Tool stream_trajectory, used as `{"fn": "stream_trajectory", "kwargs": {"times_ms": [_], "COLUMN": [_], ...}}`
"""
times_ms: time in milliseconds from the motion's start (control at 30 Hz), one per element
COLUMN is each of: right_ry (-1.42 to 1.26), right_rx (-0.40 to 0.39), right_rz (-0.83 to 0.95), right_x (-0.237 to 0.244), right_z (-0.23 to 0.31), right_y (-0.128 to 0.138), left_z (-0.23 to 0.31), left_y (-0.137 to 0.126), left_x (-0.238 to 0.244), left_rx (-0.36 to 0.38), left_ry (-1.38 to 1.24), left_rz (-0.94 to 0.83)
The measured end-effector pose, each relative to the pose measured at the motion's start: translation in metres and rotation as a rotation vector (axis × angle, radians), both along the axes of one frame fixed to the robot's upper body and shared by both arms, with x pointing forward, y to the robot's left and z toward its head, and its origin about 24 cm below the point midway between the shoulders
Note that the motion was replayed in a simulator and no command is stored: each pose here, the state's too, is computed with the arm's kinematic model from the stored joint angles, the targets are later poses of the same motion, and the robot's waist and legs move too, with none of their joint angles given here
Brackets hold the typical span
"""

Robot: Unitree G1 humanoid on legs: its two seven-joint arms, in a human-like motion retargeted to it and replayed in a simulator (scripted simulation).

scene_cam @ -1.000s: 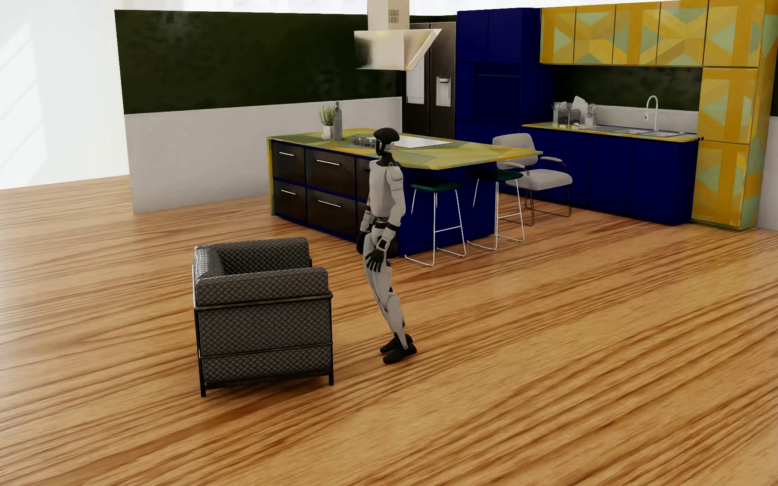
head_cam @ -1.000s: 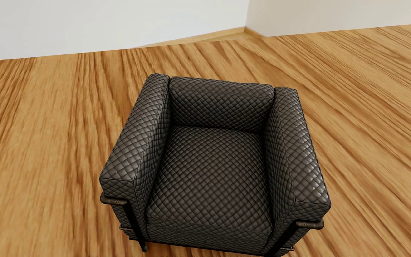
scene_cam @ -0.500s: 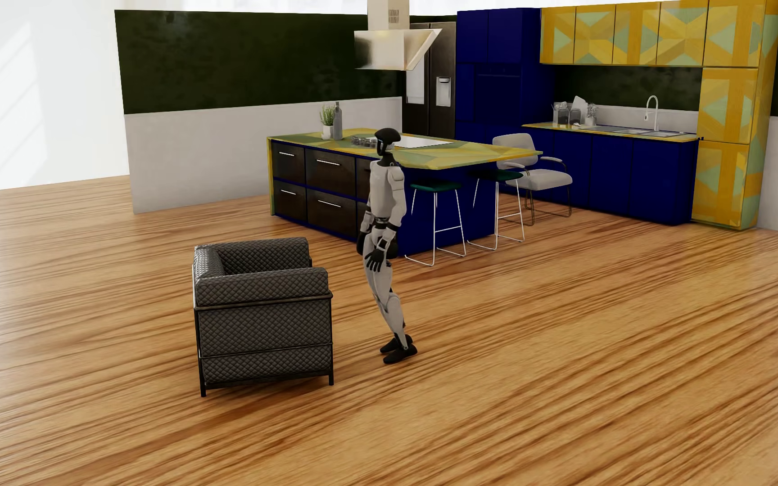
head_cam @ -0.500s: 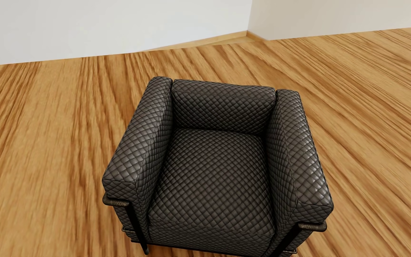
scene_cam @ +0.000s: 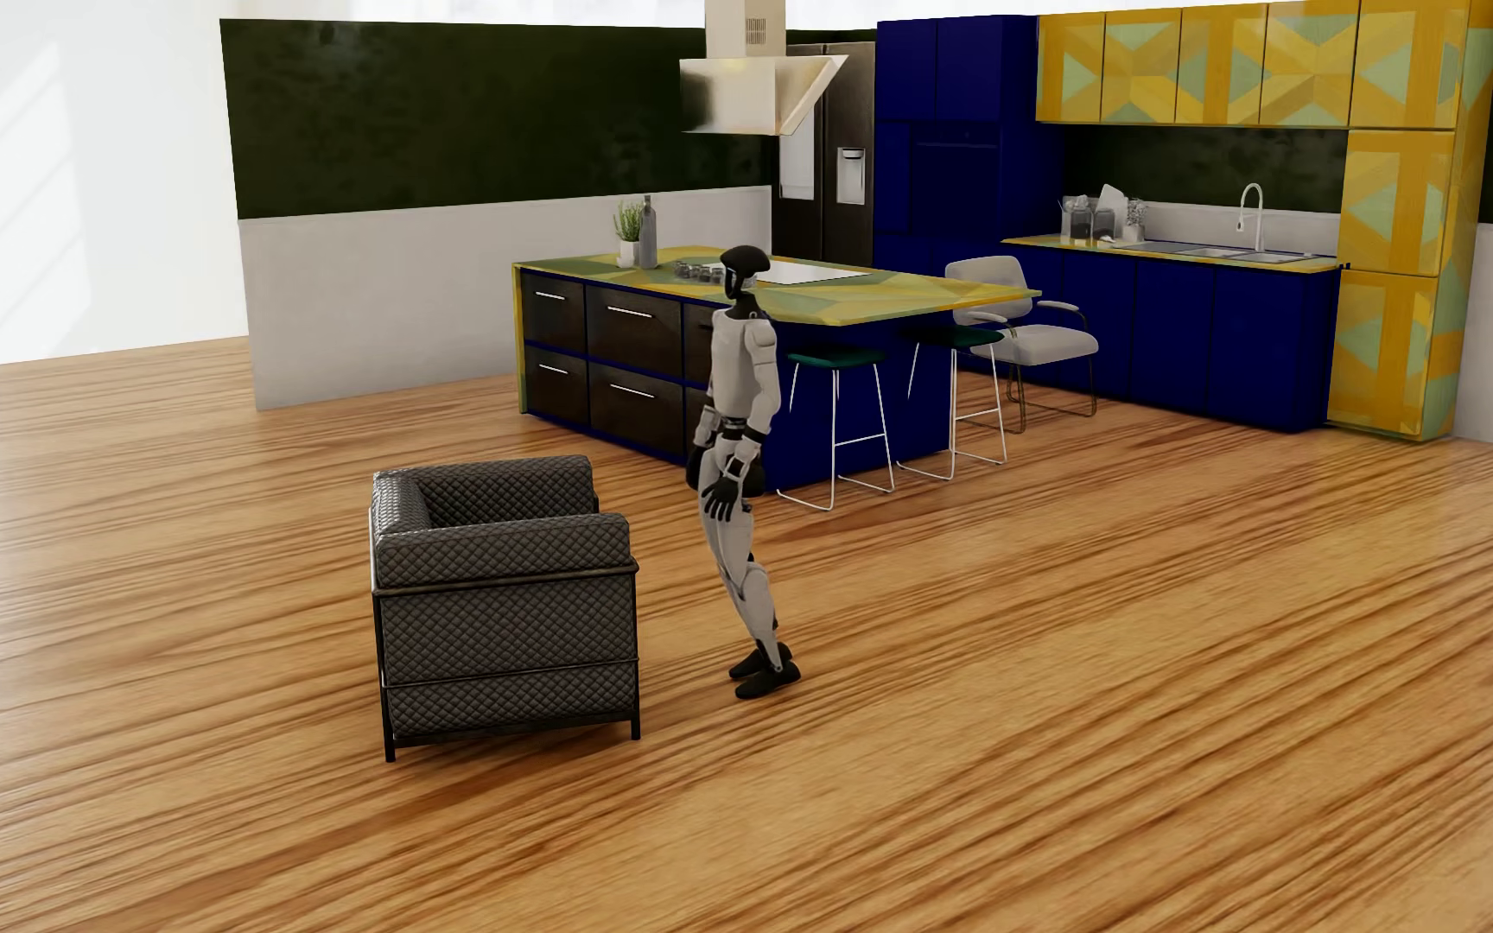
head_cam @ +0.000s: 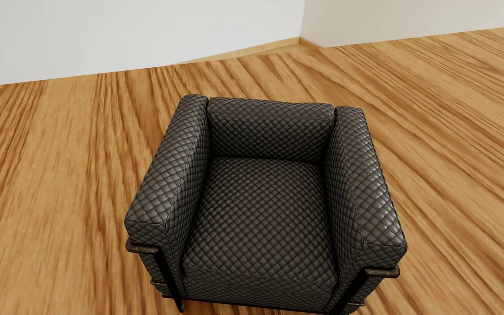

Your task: Stand still

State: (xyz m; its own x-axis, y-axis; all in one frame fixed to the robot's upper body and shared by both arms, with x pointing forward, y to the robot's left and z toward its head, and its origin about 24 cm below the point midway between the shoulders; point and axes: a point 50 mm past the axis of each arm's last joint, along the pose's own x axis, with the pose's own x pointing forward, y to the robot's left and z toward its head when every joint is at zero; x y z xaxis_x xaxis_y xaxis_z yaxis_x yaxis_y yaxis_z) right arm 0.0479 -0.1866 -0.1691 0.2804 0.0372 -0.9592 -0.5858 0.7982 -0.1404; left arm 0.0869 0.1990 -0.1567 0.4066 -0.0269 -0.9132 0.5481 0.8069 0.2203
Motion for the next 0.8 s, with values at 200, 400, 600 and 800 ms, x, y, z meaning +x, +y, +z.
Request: {"fn": "stream_trajectory", "kwargs": {"times_ms": [200, 400, 600, 800], "right_ry": [0.027, 0.026, 0.016, 0.017], "right_rx": [-0.011, -0.004, -0.004, -0.004], "right_rz": [0.013, 0.013, 0.011, 0.009], "right_x": [-0.0069, -0.0066, -0.0037, -0.0049], "right_z": [-0.0017, -0.0018, -0.0011, -0.0011], "right_y": [-0.0011, 0.0014, 0.0005, 0.0003], "left_z": [-0.0011, -0.0013, -0.0006, -0.0017], "left_y": [0.0016, -0.0005, -0.0011, -0.0018], "left_x": [-0.0043, -0.005, -0.0029, -0.0061], "left_rx": [0.006, 0.001, -0.001, -0.001], "left_ry": [0.014, 0.015, 0.008, 0.019], "left_rz": [0.001, -0.006, -0.009, -0.01]}}
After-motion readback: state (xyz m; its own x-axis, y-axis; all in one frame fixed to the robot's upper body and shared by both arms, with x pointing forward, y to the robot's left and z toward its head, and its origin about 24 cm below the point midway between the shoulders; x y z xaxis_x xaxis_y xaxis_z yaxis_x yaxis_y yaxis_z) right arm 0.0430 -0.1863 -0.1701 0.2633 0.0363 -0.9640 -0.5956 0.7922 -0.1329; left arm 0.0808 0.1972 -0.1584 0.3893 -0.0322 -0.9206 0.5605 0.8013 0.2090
